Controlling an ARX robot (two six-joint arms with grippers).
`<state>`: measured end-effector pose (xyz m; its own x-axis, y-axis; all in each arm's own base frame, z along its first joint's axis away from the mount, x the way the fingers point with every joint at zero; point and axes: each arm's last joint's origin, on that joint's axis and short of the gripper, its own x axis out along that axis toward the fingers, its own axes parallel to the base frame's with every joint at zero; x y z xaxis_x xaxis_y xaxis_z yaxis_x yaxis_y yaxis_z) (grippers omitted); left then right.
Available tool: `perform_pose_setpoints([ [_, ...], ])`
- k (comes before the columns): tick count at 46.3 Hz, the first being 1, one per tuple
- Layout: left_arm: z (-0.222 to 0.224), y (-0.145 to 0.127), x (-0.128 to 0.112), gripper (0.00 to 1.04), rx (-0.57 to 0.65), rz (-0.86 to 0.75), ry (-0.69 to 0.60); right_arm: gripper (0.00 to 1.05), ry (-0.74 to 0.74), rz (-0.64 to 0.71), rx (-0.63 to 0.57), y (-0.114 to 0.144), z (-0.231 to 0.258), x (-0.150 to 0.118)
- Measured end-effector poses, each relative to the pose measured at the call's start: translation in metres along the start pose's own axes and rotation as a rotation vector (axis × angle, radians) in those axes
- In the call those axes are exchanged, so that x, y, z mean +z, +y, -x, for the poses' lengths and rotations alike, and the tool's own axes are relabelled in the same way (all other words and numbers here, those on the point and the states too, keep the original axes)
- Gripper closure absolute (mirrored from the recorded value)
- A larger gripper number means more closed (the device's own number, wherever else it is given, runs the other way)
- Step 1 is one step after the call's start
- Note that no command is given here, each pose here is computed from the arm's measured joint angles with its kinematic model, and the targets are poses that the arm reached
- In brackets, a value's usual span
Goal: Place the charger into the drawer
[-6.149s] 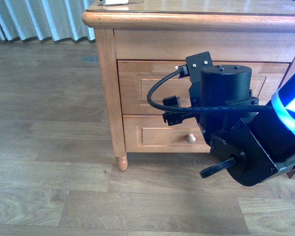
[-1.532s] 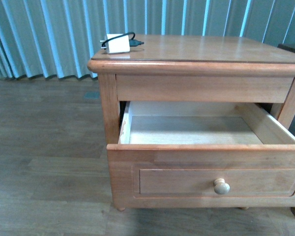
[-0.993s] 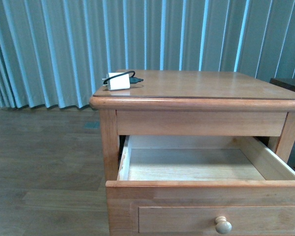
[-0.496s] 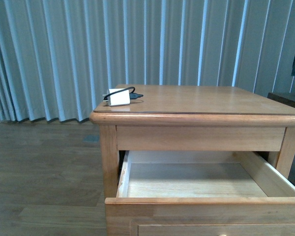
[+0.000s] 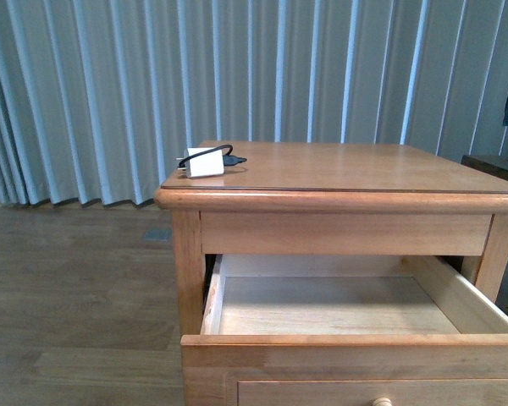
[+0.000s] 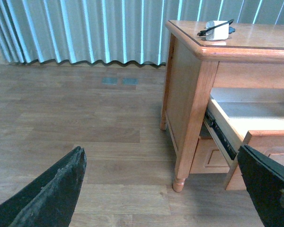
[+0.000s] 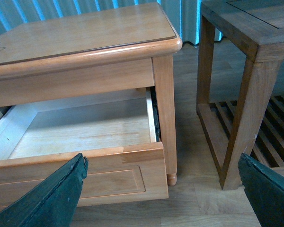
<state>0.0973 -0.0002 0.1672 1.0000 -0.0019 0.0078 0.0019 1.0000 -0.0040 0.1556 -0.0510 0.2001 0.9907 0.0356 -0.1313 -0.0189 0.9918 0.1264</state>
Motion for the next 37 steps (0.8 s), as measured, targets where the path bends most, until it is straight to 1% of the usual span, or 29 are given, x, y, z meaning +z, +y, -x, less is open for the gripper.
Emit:
perform_pose_setpoints([
  [14, 0.000, 0.000, 0.000, 0.06, 0.000, 0.000, 0.000, 0.08, 0.000, 0.000, 0.000, 0.000, 0.000, 0.000],
  [15, -0.001, 0.000, 0.001, 0.06, 0.070, 0.013, -0.010, 0.08, 0.000, 0.000, 0.000, 0.000, 0.000, 0.000],
  [16, -0.002, -0.001, 0.004, 0.06, 0.176, 0.031, -0.040, 0.08, 0.000, 0.000, 0.000, 0.000, 0.000, 0.000],
  [18, -0.003, -0.002, 0.007, 0.06, 0.308, 0.063, -0.066, 0.08, 0.000, 0.000, 0.000, 0.000, 0.000, 0.000],
  [22, -0.004, -0.002, 0.007, 0.06, 0.499, 0.090, -0.069, 0.08, 0.000, -0.001, 0.000, 0.000, 0.000, 0.000],
  [24, -0.004, -0.001, 0.006, 0.06, 0.559, 0.101, -0.063, 0.08, 0.000, 0.000, 0.000, 0.000, 0.000, 0.000],
  [27, -0.007, -0.002, 0.005, 0.06, 0.560, 0.112, -0.054, 0.08, 0.000, -0.001, 0.000, 0.000, 0.000, 0.000],
  [34, -0.022, -0.002, -0.001, 0.06, 0.464, 0.128, 0.027, 0.08, 0.000, -0.001, -0.001, 0.000, 0.000, 0.000],
  [37, -0.029, -0.003, 0.000, 0.06, 0.401, 0.127, 0.063, 0.08, 0.000, -0.001, -0.001, 0.000, 0.000, 0.000],
])
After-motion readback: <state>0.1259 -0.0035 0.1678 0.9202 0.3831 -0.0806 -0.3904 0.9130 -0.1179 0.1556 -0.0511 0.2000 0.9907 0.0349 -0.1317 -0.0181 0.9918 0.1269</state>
